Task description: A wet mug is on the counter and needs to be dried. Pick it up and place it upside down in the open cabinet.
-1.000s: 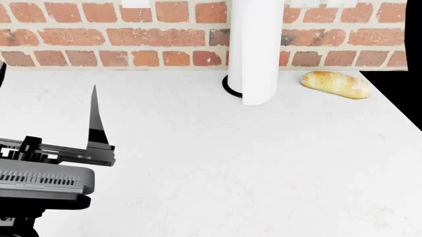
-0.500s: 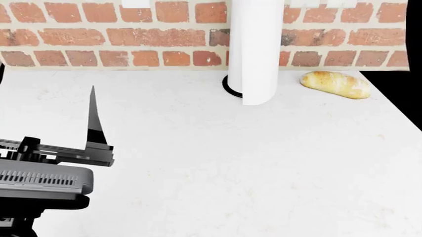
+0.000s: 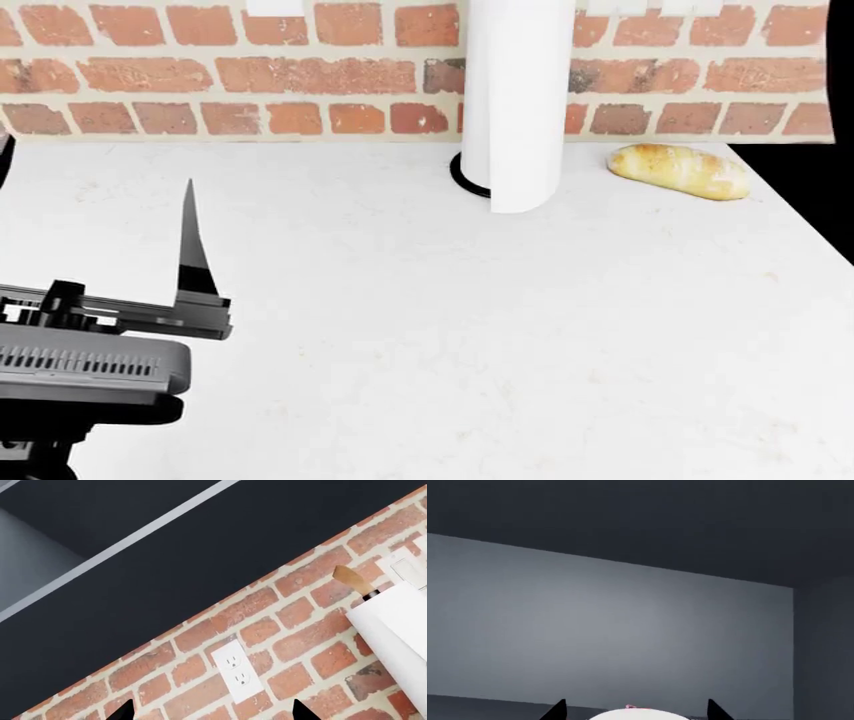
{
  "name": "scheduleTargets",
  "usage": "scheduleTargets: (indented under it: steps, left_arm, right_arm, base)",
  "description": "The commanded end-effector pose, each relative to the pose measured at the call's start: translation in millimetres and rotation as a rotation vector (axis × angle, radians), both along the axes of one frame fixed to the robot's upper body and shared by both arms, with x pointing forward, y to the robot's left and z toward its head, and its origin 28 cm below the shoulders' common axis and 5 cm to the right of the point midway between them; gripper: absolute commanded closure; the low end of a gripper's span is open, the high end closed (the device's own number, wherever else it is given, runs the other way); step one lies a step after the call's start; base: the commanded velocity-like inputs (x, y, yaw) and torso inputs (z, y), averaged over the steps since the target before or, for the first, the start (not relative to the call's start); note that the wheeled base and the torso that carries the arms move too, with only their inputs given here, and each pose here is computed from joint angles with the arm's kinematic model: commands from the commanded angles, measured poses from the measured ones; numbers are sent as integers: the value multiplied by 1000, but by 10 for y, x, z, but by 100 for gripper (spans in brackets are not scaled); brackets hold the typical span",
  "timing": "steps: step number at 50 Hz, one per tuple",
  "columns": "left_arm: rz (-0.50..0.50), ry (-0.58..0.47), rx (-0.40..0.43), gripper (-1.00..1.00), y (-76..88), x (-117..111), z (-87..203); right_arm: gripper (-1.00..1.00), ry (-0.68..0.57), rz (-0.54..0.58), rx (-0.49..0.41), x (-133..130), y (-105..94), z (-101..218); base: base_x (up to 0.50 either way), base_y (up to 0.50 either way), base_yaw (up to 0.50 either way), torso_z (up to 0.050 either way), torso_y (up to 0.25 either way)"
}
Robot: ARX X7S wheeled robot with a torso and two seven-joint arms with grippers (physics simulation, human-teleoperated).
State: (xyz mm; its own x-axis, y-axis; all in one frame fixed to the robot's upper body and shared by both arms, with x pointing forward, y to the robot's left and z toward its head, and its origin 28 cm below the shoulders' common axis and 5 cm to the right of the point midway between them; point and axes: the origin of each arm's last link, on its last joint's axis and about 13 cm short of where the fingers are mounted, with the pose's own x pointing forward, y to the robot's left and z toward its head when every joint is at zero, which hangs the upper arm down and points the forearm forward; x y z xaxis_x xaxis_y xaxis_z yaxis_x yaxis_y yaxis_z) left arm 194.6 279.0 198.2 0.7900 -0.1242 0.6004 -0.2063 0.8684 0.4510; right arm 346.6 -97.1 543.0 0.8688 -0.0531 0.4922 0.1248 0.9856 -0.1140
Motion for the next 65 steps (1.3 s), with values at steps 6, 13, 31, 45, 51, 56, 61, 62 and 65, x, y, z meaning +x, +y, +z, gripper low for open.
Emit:
scheduleTargets:
  steps: [6, 13, 31, 45, 51, 56, 61, 62, 65]
  left_arm:
    - [-1, 5, 0, -100, 0, -2, -13]
    - [-1, 3, 1, -100, 3, 1, -1]
    - [0, -7, 3, -100, 7, -3, 39]
    - [3, -4, 0, -100, 18, -19, 10]
    - [3, -4, 0, -100, 24, -26, 7]
    - [6, -1, -1, -100, 28, -27, 3]
    - [4, 2, -1, -100, 20, -24, -3]
    - [4, 2, -1, -100, 21, -24, -3]
    - [5, 1, -1, -100, 25, -26, -2]
  right_arm:
    - [-100, -81, 18, -34, -70, 31, 119]
    - [-100, -121, 22, -51, -138, 42, 209]
    - [-100, -229, 67, -81, -361, 79, 463]
    - [-100, -286, 136, -77, -537, 133, 597]
    - [-100, -310, 154, -78, -601, 120, 642]
    - [-100, -335, 176, -82, -697, 132, 696]
    - [-100, -343, 210, -90, -765, 162, 724]
    - [-100, -345, 217, -90, -780, 167, 730]
    - [-100, -346, 244, -88, -824, 181, 744]
  base:
    - [0, 0, 0, 0, 0]
    - [0, 0, 0, 0, 0]
    - [0, 0, 0, 0, 0]
    - [0, 0, 0, 0, 0]
    - [0, 0, 0, 0, 0]
    - [0, 0, 0, 0, 0]
    - [0, 0, 0, 0, 0]
    - [0, 0, 0, 0, 0]
    - [0, 0, 0, 0, 0]
